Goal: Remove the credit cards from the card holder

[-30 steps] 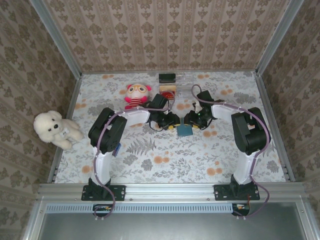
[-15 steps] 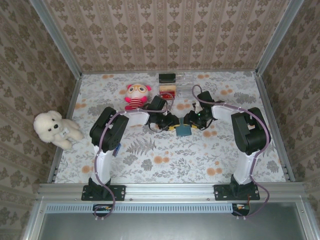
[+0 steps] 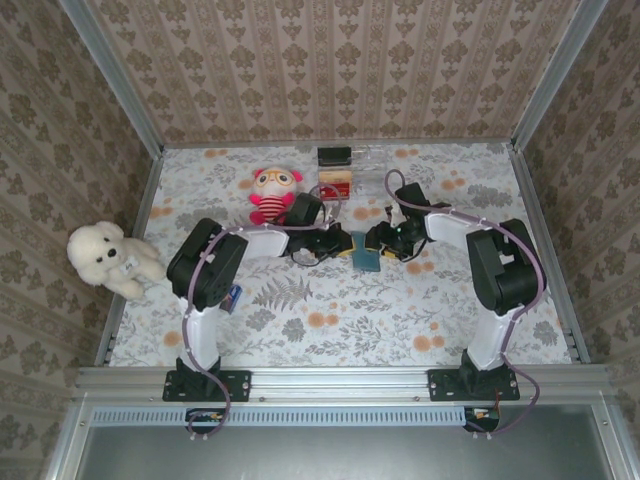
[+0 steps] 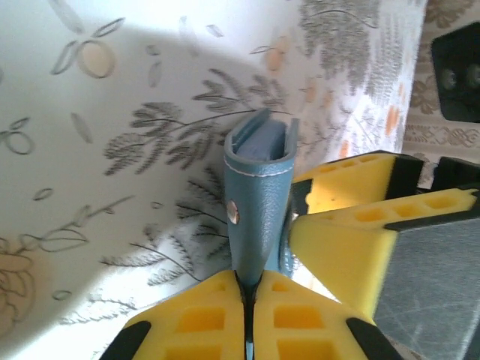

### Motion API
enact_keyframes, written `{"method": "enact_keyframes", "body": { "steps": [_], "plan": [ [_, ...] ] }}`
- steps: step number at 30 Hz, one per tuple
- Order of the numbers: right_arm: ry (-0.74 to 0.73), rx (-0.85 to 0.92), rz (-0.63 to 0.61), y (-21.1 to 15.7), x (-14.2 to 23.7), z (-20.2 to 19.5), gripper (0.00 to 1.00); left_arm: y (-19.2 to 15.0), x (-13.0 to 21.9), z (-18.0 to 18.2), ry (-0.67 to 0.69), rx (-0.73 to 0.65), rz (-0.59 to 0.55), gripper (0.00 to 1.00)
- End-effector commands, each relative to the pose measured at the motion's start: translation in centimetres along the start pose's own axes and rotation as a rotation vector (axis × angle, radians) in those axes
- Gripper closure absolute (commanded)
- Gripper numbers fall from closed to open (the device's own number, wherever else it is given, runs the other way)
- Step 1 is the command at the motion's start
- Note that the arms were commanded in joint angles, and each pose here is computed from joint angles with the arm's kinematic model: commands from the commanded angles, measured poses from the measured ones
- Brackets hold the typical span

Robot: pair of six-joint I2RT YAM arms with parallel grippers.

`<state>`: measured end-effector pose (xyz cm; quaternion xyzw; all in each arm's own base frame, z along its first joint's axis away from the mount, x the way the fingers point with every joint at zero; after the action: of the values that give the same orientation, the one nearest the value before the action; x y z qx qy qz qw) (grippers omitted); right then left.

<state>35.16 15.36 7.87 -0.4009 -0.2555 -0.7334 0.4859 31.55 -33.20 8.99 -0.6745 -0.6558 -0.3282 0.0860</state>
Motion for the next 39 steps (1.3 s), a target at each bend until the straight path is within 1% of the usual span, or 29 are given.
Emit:
{"method": "enact_keyframes", "body": {
  "steps": [1, 6, 14, 19, 26, 27, 31, 35, 39],
  "plan": [
    [-0.027, 0.003, -0.024, -0.8, 1.6, 0.3, 0.40, 1.1, 1.8, -2.0, -0.034, -0.101, -0.052, 0.96],
    [-0.029, 0.039, -0.018, -1.7, 1.9, 1.0, 0.38, 0.7, 2.3, -1.7, 0.002, -0.103, -0.036, 0.96],
    [-0.072, 0.063, 0.013, -2.8, 0.5, 1.0, 0.40, 0.6, 2.2, -1.6, 0.009, -0.100, -0.025, 0.98],
    [-0.103, 0.069, 0.010, -2.6, 0.0, 1.0, 0.39, 0.5, 2.1, -1.6, 0.008, -0.099, -0.018, 0.99],
    [-0.223, 0.039, -0.067, -1.3, 0.1, 0.0, 0.43, 0.1, 2.3, -1.4, 0.029, -0.092, 0.008, 1.00],
    [-0.235, 0.034, -0.078, -1.2, 0.1, -0.1, 0.44, 0.2, 2.4, -1.0, 0.065, -0.091, 0.000, 1.00],
    [-0.278, 0.019, -0.130, -0.7, 0.6, -0.5, 0.50, -0.2, 2.6, -0.7, 0.102, -0.095, 0.029, 1.00],
    [-0.330, -0.012, -0.163, -0.6, 1.3, -1.4, 0.51, -0.6, 2.9, -0.4, 0.127, -0.102, 0.038, 1.00],
    [-0.391, -0.029, -0.229, 0.0, 2.2, -2.1, 0.52, -0.6, 2.9, -0.3, 0.141, -0.105, 0.044, 1.00]
  ]
}}
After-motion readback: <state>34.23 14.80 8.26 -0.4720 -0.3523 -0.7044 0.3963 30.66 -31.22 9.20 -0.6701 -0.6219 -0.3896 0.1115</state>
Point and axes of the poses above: each hand's point on the last joint's axis, 136 mm out from that joint toward the fingers, its own x axis back along the fingers, its own z axis along the line the jaws close on, y = z × x, the point moved 5 cm from there along x, back along the fingers, and after that the axes turned 15 degrees about -x, right-handed, at the moved point
